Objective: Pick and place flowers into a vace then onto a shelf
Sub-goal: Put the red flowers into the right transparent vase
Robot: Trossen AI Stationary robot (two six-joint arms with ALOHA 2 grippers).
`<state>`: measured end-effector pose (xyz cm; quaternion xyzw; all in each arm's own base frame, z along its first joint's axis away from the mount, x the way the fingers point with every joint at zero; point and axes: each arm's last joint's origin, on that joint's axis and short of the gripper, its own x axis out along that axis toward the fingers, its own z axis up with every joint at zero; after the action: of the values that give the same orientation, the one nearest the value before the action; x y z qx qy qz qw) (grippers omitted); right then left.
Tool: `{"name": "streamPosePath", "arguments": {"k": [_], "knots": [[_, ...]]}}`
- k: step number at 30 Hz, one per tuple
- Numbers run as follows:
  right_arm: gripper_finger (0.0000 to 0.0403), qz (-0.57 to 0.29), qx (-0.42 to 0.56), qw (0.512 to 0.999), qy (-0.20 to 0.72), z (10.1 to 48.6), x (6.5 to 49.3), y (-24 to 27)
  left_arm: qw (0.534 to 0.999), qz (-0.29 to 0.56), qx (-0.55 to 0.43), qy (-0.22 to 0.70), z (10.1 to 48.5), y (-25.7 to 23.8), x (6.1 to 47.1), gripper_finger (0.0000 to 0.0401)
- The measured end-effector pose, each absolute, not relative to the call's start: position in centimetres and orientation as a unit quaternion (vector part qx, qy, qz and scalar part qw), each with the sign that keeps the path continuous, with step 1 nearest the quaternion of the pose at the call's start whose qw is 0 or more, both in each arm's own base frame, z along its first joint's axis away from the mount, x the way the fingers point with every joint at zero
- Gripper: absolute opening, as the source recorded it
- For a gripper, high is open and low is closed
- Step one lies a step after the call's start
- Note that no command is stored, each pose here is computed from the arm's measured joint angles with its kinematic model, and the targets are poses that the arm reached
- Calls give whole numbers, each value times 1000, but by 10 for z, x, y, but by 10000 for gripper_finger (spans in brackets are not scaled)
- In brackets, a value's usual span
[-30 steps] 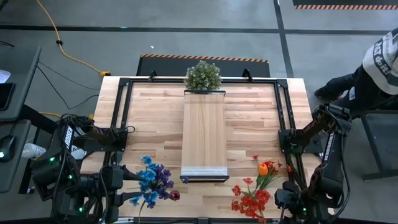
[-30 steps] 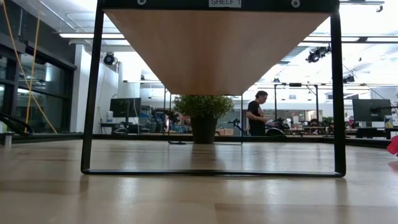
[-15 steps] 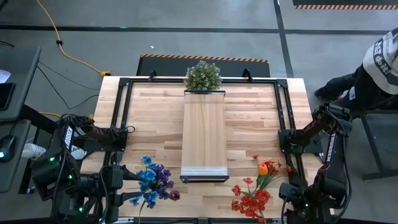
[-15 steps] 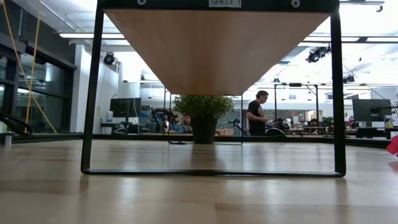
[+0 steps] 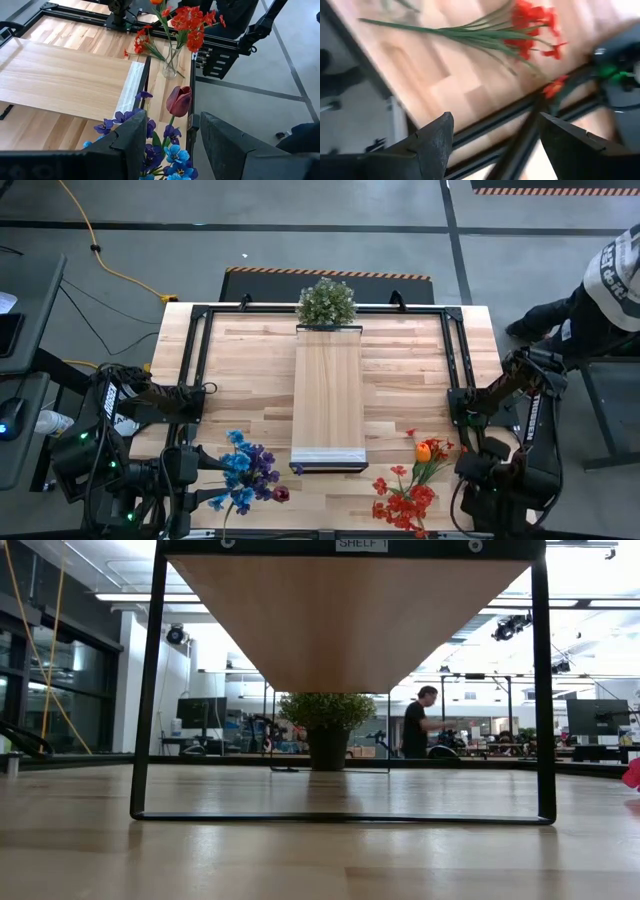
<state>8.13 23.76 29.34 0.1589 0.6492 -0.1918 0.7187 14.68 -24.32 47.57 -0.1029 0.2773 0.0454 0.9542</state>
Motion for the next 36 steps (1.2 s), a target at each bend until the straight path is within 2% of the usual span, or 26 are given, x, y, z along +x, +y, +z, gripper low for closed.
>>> {"name": "streamPosePath", "arguments": {"k": [7, 10, 15, 31, 36], "knots": [[275, -212, 140, 723, 642, 294, 80, 233, 954, 46, -103, 277, 476, -243, 147, 216], [275, -256, 147, 697, 654, 294, 78, 227, 954, 46, -103, 277, 476, -243, 147, 216], [275, -279, 171, 661, 675, 294, 75, 229, 955, 42, -90, 278, 476, -243, 147, 216], [275, -346, 233, 598, 684, 294, 83, 226, 957, 38, -78, 278, 476, -243, 147, 216], [275, -395, 226, 576, 678, 275, 87, 218, 957, 38, -78, 279, 476, -243, 147, 216]]}}
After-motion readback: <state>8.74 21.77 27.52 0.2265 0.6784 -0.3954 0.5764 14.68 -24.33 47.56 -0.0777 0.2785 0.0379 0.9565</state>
